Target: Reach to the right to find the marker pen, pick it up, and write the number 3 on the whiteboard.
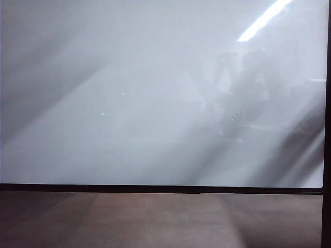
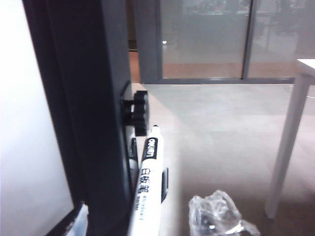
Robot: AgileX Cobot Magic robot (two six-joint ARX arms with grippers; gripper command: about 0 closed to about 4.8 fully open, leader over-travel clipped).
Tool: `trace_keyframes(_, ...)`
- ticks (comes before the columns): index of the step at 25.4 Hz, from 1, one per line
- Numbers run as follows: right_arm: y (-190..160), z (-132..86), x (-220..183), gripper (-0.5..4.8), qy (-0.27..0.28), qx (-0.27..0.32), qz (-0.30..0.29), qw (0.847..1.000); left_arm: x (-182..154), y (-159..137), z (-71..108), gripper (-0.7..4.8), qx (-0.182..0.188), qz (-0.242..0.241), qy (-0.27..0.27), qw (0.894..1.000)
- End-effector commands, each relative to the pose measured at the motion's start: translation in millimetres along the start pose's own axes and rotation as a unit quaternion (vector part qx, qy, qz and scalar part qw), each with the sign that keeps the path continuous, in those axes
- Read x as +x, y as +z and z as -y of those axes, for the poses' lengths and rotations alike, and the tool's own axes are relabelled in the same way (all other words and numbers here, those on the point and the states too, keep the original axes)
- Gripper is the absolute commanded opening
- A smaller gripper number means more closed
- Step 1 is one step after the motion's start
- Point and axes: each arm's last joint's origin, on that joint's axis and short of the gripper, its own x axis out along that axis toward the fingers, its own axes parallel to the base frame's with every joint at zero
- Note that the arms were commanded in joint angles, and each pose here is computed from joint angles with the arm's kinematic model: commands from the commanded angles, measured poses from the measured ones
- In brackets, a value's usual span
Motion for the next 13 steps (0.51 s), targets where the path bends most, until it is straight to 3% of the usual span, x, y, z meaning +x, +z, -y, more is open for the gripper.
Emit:
trace_keyframes(1, 4.0, 0.7, 3.7, 2.65, 0.018, -0.007, 0.013, 1.000, -0.3, 3.1, -0.4, -0.06, 0.006, 0.011, 0.002, 1.000)
trace_keyframes(13, 2.2, 2.6, 10.2, 2.60, 0.026, 0.001, 0.006, 1.000, -0.2, 2.9, -0.3, -0.06, 0.006, 0.011, 0.001, 1.000)
